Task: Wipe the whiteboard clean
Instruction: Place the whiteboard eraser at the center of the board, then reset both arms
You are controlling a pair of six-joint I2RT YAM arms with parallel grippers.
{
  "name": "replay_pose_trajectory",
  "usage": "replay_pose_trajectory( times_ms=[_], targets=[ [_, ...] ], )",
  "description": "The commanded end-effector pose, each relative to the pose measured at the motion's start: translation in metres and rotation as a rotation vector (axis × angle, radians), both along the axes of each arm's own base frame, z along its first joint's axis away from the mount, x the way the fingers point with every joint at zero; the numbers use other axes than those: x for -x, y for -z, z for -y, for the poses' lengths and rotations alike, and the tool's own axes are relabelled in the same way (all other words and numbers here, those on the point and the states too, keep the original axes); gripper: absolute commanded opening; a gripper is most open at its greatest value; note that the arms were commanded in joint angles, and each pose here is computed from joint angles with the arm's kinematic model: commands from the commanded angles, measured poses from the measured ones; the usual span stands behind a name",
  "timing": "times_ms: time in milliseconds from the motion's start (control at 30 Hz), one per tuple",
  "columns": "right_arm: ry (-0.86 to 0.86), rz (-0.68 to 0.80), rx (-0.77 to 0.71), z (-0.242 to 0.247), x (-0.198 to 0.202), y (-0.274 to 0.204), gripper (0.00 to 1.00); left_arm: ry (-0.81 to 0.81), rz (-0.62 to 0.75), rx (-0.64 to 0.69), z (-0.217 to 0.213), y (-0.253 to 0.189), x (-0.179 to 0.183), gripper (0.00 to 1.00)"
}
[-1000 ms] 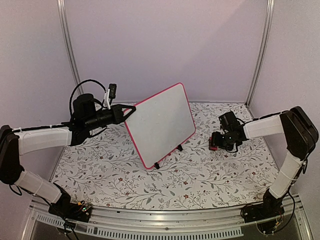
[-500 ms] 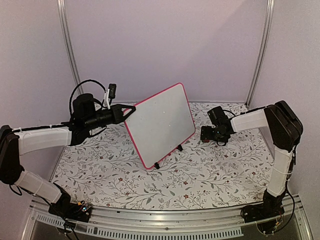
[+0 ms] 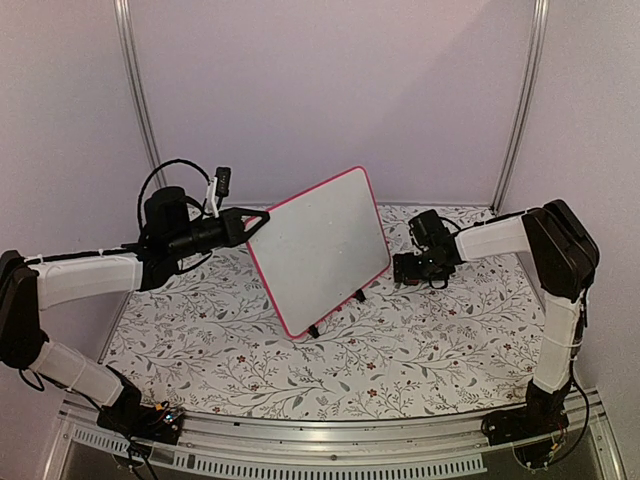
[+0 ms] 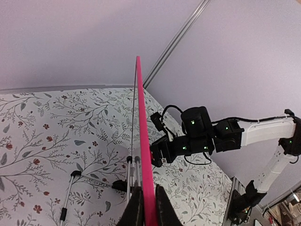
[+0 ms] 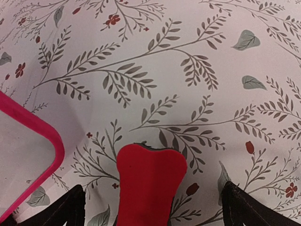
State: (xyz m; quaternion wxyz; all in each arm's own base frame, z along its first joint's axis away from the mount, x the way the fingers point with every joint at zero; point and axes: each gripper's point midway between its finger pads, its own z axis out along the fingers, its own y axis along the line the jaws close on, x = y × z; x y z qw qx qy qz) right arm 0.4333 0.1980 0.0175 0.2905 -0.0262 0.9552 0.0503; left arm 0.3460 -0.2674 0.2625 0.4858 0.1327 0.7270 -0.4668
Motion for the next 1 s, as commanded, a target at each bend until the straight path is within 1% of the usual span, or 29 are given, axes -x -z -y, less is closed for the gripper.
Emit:
replay_pose_trajectory(
  times_ms=[0, 200, 300, 500, 700, 933, 967],
  targets=[
    [-0.151, -0.056, 0.019, -0.013, 0.017, 0.007, 0.99, 0.033, 0.094, 0.063, 0.002, -0.037, 0.004, 0.06],
    [-0.128, 0.059, -0.017, -0.009, 0.014, -0.043, 0.99, 0.031, 0.096, 0.064, 0.001, -0.038, 0.005, 0.07],
    [-0.115, 0.093, -0.021, -0.006, 0.015, -0.063, 0.99, 0.028, 0.099, 0.066, 0.0, -0.04, 0.004, 0.1],
    [-0.114, 0.151, -0.04, -0.001, 0.021, -0.095, 0.99, 0.011, 0.11, 0.072, -0.007, -0.046, 0.004, 0.24],
    [-0.109, 0.185, -0.047, 0.001, 0.022, -0.113, 0.99, -0.024, 0.117, 0.075, -0.015, -0.051, 0.001, 0.39],
    [-0.113, 0.204, -0.066, 0.001, 0.025, -0.127, 0.99, -0.085, 0.139, 0.061, -0.026, -0.058, 0.0, 0.62],
    [-0.114, 0.209, -0.073, 0.001, 0.027, -0.131, 0.99, -0.099, 0.145, 0.061, -0.029, -0.061, 0.0, 0.67]
  ],
)
